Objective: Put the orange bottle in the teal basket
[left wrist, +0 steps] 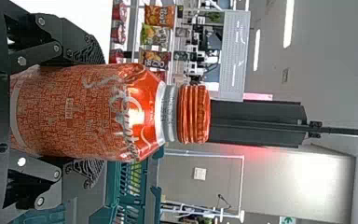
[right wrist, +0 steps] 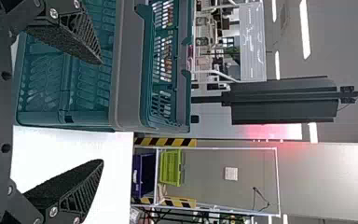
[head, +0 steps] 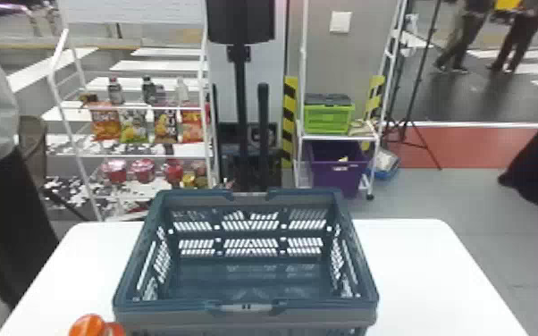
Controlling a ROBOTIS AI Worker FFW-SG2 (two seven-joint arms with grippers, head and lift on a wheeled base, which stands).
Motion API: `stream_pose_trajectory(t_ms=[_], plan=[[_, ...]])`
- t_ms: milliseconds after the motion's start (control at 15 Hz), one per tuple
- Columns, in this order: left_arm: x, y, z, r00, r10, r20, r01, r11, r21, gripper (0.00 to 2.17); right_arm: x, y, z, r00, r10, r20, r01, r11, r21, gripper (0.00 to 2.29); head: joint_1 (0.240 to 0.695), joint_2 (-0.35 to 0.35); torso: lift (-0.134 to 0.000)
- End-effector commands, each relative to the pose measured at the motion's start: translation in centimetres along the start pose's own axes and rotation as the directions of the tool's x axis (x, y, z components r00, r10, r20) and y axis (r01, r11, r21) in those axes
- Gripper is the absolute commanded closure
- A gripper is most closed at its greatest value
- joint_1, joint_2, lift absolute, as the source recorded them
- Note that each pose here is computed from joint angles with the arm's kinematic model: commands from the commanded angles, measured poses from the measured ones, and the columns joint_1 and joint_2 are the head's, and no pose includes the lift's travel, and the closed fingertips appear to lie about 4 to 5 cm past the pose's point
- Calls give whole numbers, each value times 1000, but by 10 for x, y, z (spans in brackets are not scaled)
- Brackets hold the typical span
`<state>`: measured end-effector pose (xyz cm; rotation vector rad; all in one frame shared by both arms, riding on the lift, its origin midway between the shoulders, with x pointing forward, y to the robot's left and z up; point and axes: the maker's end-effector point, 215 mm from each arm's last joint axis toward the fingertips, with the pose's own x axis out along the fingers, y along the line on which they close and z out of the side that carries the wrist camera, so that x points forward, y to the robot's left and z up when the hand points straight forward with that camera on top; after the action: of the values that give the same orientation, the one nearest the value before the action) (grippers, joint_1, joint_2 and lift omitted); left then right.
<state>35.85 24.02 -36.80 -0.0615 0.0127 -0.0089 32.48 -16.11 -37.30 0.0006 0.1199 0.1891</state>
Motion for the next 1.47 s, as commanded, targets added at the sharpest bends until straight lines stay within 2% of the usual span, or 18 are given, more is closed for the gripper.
stream_pose_trajectory(t_ms=[0,133,533,667,867,1000,1133,1267,1400], plan=[[0,0,2,1000,2,5,-2,1000,-3,647,0,0,0,1000,-1,1,1,1000,0,144,499,0,0],[2,2,8,1000,3,-4,-3,1000,2,647,0,0,0,1000,-1,1,1,1000,0,144,499,0,0],[11,27,75,998,22,55,-24,999,32,647,2,-1,-6,1000,-2,-13,2,1000,0,144,499,0,0],[24,26,81,999,9,30,-10,1000,29,647,2,-1,-9,1000,-2,-19,2,1000,1,144,499,0,0],[54,22,80,998,-27,-58,28,999,18,647,3,-1,-11,1000,-2,-25,2,1000,2,144,499,0,0],[72,19,92,997,-45,-69,47,999,28,647,2,-3,-18,999,-12,-42,12,1000,-2,144,499,0,0],[98,-4,94,985,-124,-123,131,990,55,647,2,-4,-23,998,-15,-55,15,1000,-4,144,499,0,0],[121,-34,88,960,-219,-176,234,970,65,647,1,-3,-24,998,-20,-59,19,1000,-7,144,499,0,0],[148,-59,73,917,-304,-257,336,938,87,647,0,-3,-28,997,-27,-66,27,1000,-5,144,499,0,0]])
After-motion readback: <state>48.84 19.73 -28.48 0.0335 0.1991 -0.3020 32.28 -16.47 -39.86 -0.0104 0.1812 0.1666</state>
